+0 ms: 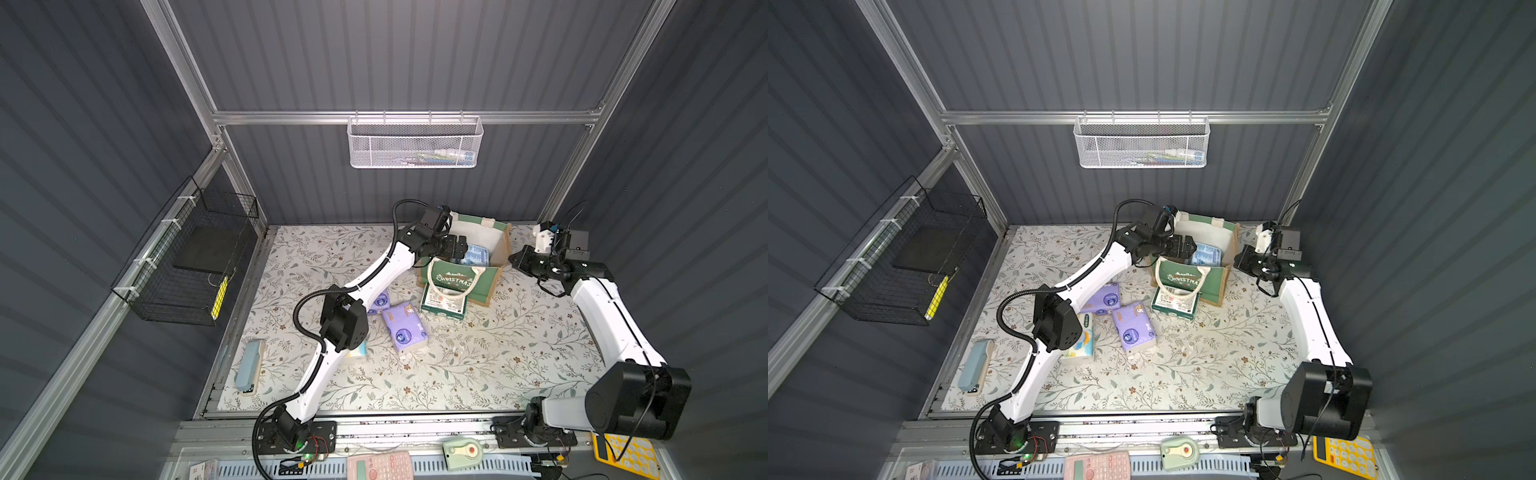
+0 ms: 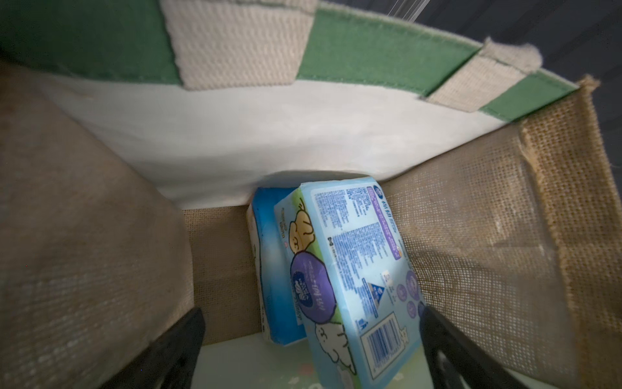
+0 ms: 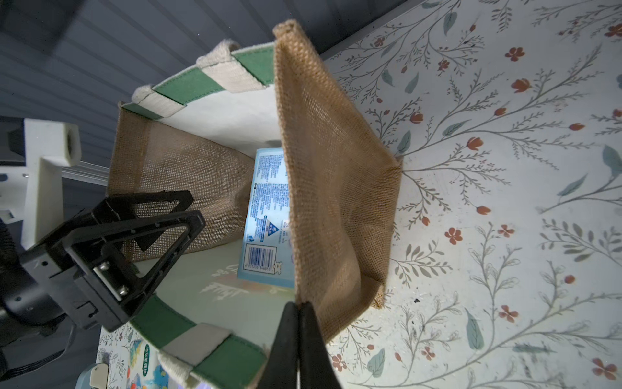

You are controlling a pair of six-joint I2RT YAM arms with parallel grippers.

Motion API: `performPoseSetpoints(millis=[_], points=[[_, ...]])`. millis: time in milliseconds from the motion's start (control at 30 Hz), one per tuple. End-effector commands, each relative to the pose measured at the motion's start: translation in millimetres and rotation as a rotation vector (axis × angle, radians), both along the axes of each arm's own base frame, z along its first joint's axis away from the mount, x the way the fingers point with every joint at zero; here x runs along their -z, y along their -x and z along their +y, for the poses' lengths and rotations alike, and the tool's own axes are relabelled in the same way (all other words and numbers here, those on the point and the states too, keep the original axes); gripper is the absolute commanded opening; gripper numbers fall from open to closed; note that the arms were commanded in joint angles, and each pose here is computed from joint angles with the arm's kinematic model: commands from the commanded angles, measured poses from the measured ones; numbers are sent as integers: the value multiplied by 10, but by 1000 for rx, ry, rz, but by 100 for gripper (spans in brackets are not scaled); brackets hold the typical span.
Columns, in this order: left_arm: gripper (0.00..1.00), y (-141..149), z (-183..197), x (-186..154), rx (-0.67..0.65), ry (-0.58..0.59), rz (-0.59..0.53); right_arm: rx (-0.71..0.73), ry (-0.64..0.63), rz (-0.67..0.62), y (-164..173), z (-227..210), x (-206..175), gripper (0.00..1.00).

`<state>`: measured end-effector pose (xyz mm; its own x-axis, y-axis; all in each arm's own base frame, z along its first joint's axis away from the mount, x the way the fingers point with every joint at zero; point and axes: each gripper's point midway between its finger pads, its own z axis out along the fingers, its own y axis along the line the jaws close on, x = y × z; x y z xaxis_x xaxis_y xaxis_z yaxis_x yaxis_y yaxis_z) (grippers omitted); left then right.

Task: Put tissues into the canvas bag
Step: Place the pack of facial tissues in the canvas bag.

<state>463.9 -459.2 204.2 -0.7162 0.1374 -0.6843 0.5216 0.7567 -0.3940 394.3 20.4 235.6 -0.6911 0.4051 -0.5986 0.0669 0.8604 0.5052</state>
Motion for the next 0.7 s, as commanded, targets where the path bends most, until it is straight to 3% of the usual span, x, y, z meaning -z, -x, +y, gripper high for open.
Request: performPoseSetpoints(millis=[0, 133, 267, 400, 667], points=[[100, 23, 72, -213, -12, 24, -1, -5, 16, -23, -55, -31, -105, 0], [100, 41, 39, -389, -6, 64, -21, -9, 16, -30, -63, -30, -139, 0], [100, 82, 43, -718, 0, 103, -113, -27, 16, -54, -46, -3, -220, 0], [100, 140, 102, -990, -12, 103, -202, -23, 16, -85, -14, -1, -302, 13], [100, 337, 251, -1578, -37, 136, -380, -17, 24, -145, 73, -6, -467, 50]])
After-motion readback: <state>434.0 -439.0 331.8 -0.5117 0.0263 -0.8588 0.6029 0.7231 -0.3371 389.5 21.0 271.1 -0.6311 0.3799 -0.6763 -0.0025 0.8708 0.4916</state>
